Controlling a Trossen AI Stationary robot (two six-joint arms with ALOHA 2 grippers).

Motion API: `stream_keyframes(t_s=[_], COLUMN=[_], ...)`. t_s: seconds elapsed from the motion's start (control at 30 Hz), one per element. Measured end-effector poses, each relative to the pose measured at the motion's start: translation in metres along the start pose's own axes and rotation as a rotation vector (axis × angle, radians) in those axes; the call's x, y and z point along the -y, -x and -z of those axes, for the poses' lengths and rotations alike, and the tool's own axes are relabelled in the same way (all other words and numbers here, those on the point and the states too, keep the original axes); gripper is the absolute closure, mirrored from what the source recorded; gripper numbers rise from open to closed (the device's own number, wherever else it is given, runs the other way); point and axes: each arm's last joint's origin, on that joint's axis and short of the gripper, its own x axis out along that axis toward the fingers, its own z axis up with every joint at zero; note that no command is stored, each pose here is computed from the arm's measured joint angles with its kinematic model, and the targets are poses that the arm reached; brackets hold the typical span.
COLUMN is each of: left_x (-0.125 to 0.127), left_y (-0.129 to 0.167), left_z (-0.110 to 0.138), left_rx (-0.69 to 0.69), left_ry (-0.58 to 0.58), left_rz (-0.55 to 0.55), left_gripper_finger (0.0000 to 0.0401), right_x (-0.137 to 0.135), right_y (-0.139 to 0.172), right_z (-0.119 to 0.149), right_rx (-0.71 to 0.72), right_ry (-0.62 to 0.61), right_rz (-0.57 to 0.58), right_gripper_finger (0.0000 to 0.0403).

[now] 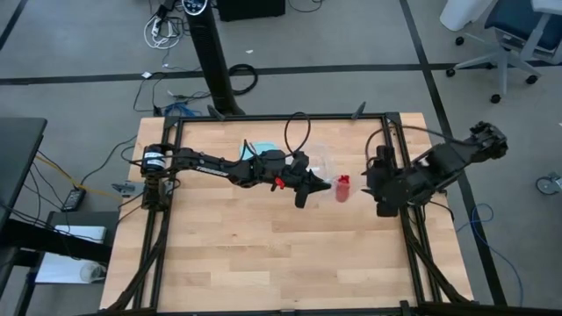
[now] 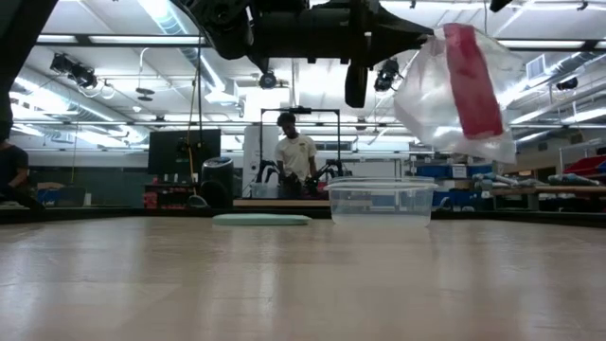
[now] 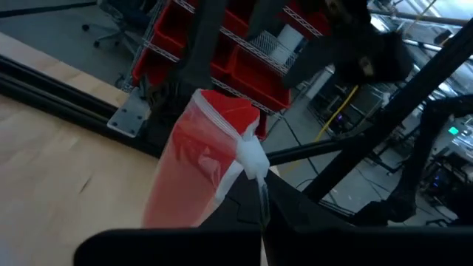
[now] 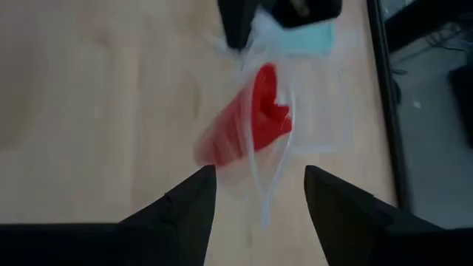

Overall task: Roll bandage
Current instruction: Close the transparent zip lock bag

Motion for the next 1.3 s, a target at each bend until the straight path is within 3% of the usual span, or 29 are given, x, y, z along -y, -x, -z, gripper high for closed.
stream_keyframes(t_s=[0.4, 0.6, 0.77, 0.97, 1.13, 1.3], left_x=[0.002, 0.004, 0.004, -0.001, -0.008, -0.01], left_y=[0.0, 0.0, 0.0, 0.001, 0.003, 0.003], left_z=[-0.001, -0.002, -0.001, 0.001, 0.004, 0.005], left_rx=[0.0, 0.008, -0.007, -0.086, -0.151, -0.16], left_ry=[-0.007, -0.008, -0.007, 0.005, 0.001, -0.015], left_rz=[0.04, 0.054, 0.076, 0.107, 0.097, 0.088], left_gripper_finger=[0.0401, 0.0401, 0.0401, 0.0401, 0.0401, 0.0401], right_x=[0.009, 0.007, 0.008, 0.014, 0.012, 0.013], right_y=[-0.035, -0.055, -0.061, -0.055, -0.053, -0.055], right_z=[0.023, 0.027, 0.029, 0.036, 0.035, 0.033], right_rx=[-0.066, -0.089, -0.113, -0.222, -0.218, -0.226], right_ry=[-0.032, -0.007, 0.034, 0.051, 0.04, -0.002], right_rz=[0.005, -0.048, -0.038, -0.153, -0.263, -0.22], right_gripper_finger=[0.0187, 0.0187, 0.0241, 0.0384, 0.0392, 0.0389])
